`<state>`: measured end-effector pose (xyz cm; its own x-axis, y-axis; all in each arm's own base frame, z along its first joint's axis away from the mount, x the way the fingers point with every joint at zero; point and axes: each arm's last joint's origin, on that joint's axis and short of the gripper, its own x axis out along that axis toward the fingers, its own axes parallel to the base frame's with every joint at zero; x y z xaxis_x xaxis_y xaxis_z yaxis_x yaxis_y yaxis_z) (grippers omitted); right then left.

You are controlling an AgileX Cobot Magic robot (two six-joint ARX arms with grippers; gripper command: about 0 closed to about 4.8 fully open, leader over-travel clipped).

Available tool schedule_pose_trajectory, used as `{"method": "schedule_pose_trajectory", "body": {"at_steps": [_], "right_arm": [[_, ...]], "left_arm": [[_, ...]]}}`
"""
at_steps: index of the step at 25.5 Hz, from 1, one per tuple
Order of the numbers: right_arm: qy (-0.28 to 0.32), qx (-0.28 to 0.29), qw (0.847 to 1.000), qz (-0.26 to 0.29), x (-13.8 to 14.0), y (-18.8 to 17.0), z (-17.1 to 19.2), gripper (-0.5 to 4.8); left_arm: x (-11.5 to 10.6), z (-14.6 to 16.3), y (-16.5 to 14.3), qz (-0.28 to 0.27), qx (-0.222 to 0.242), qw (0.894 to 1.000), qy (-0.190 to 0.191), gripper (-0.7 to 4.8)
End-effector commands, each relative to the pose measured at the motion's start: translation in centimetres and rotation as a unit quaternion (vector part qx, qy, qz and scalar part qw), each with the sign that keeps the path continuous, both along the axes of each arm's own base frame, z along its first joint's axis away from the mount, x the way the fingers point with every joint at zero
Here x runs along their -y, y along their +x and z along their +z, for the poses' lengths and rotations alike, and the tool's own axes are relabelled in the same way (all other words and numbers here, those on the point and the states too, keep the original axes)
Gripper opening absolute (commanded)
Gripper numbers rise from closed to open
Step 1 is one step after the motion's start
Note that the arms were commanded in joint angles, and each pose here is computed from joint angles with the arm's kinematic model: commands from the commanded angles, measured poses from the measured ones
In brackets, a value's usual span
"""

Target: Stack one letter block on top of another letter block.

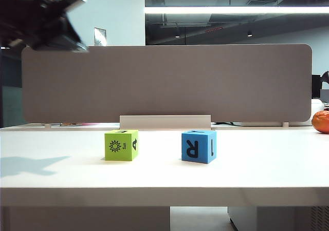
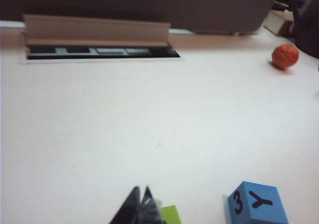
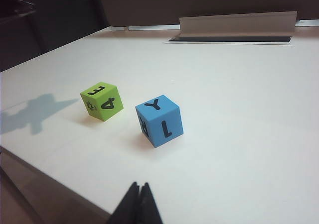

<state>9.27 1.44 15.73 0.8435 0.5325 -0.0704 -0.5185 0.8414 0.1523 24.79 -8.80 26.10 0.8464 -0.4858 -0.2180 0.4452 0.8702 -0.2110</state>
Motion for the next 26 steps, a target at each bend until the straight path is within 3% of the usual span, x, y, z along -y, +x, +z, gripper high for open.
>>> {"method": "schedule_pose_trajectory", "body": {"at_steps": [1, 7, 16, 18, 19, 22, 26], "right_arm": [[0.0, 0.002, 1.0, -0.003, 0.0, 0.0, -0.1, -0.01], [0.0, 0.003, 1.0, -0.01, 0.0, 0.1, -0.1, -0.01], [-0.001, 0.003, 1.0, -0.012, 0.1, 0.1, -0.1, -0.01], [-0.001, 0.003, 1.0, -0.012, 0.1, 0.1, -0.1, -0.01], [-0.001, 0.003, 1.0, -0.012, 0.1, 0.1, -0.1, 0.0], [-0.001, 0.003, 1.0, -0.012, 0.1, 0.1, -0.1, 0.0], [-0.001, 0.003, 1.0, -0.012, 0.1, 0.1, -0.1, 0.0]], "left_arm": [[1.0, -0.2, 1.3, -0.01, -0.012, 1.0, 0.005, -0.05], [3.2, -1.4, 3.5, -0.022, -0.063, 0.997, 0.032, -0.05], [6.4, -2.1, 6.6, -0.04, -0.151, 0.982, 0.107, 0.01], [6.8, -2.3, 7.2, -0.041, -0.187, 0.974, 0.123, 0.98], [6.9, -2.3, 7.5, -0.042, -0.203, 0.97, 0.13, 1.87], [7.4, -2.7, 7.6, -0.041, -0.216, 0.965, 0.141, 2.68], [7.9, -3.7, 7.6, -0.039, -0.243, 0.959, 0.137, 4.79]]}}
